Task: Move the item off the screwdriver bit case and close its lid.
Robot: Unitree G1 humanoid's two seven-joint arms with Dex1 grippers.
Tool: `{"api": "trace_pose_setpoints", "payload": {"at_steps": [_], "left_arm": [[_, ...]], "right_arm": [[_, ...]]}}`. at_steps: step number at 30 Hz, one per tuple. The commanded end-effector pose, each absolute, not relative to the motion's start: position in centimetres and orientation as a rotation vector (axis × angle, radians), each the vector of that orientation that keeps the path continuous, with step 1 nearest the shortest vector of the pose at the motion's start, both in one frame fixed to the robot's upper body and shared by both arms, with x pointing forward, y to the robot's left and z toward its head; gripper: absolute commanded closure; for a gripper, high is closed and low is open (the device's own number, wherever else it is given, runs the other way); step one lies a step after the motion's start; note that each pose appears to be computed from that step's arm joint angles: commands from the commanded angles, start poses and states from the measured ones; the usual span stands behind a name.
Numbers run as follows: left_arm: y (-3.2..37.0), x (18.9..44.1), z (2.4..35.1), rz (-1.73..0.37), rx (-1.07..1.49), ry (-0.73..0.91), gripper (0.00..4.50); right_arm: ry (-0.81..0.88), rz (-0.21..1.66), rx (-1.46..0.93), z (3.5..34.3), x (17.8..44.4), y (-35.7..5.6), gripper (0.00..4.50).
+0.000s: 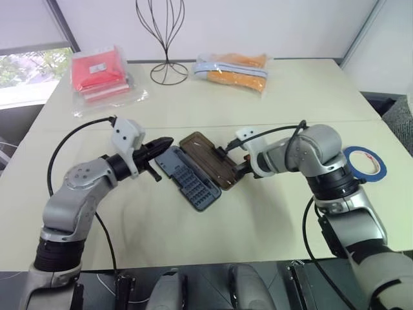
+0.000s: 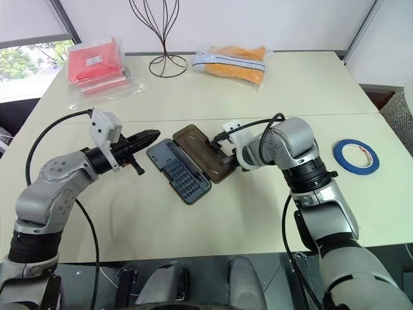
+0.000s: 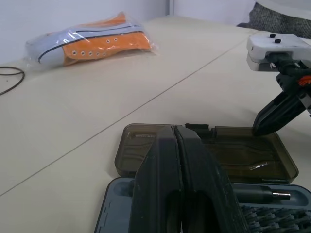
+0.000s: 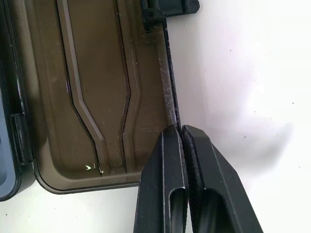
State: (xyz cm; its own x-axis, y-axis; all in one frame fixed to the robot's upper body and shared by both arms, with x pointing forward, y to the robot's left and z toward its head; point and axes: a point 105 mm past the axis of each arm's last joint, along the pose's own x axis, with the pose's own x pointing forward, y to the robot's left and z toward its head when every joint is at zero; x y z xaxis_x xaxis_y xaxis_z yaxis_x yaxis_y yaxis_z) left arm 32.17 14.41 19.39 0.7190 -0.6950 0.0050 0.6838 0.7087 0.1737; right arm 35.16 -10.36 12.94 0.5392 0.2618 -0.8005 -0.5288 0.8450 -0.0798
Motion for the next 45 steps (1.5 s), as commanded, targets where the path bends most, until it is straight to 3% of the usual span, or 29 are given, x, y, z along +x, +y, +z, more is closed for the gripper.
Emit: {"api": "trace_pose_setpoints", "payload": {"at_steps": [1,12,22,45], "left_arm": [[14.8,32.2,20.8,-0.748,0.186,-0.126,4.5],[14.5,32.3,20.8,-0.754,0.186,-0.128,4.5],[14.6,32.3,20.9,-0.756,0.19,-0.13,4.5],[14.6,32.4,20.9,-0.758,0.195,-0.13,4.5]], "right_arm": [[0.837,0.514,-0.412,13.3,35.3,-10.0,4.41],[0.5,0.689,-0.888,15.4,38.9,-12.3,4.41],[0.349,0.973,-1.284,15.1,38.3,-13.1,4.41],[0.108,1.257,-1.515,14.8,35.5,-13.1,4.41]]}}
